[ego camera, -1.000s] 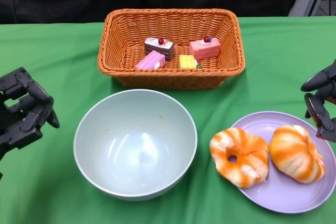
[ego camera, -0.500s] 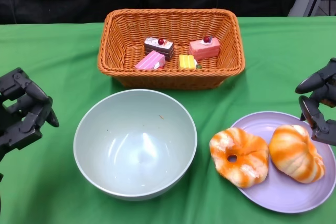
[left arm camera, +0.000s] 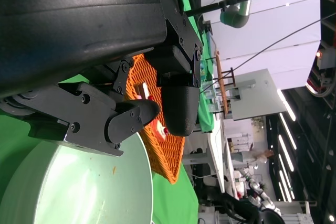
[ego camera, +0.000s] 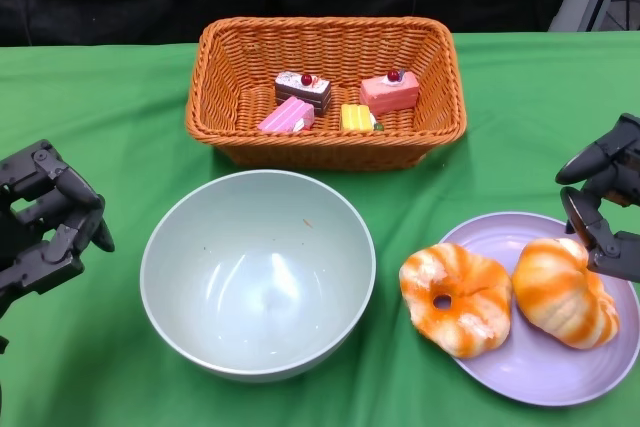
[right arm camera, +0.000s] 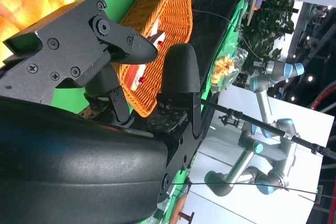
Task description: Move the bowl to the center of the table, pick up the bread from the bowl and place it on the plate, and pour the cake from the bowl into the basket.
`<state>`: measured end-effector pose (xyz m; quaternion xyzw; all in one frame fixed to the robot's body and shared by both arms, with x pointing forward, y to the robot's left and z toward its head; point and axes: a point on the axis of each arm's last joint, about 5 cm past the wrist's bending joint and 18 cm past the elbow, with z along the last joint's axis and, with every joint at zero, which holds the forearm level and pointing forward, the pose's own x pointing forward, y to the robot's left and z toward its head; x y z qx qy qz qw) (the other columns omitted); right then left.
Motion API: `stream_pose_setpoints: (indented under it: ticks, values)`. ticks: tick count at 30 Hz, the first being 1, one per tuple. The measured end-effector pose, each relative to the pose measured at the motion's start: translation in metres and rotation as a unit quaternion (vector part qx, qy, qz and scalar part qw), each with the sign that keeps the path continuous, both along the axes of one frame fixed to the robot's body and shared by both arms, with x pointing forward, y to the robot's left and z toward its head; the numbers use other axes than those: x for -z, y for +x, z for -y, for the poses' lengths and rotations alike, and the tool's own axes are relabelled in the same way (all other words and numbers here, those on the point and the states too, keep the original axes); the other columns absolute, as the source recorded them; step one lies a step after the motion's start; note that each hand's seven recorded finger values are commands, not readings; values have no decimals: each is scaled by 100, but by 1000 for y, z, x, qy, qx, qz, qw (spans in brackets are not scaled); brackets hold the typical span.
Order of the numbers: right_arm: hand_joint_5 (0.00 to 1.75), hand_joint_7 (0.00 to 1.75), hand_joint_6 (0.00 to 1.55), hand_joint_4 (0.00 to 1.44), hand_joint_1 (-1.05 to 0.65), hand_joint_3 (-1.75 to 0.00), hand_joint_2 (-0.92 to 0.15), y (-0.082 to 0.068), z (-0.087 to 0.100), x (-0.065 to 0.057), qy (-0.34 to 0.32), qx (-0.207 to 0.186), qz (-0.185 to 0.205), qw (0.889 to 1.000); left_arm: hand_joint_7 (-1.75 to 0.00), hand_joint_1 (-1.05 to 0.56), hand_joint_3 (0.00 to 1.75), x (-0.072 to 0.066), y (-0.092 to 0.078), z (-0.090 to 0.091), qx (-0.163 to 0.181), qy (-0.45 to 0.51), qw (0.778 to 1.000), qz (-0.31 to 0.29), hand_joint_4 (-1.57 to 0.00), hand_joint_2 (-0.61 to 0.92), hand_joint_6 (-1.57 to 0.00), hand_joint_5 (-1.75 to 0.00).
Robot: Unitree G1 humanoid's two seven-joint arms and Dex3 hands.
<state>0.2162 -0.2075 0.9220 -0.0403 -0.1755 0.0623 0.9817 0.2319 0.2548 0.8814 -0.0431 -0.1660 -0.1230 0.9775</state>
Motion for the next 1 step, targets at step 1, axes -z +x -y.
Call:
stream_pose_setpoints:
  ticks: [1]
  values:
    - [169,136,64,70,-4,-102,-53,0,0,0,0,0,-1,1000,-146,-7,82,0,0,0,0,1,1000,2,-72,73,-68,-175]
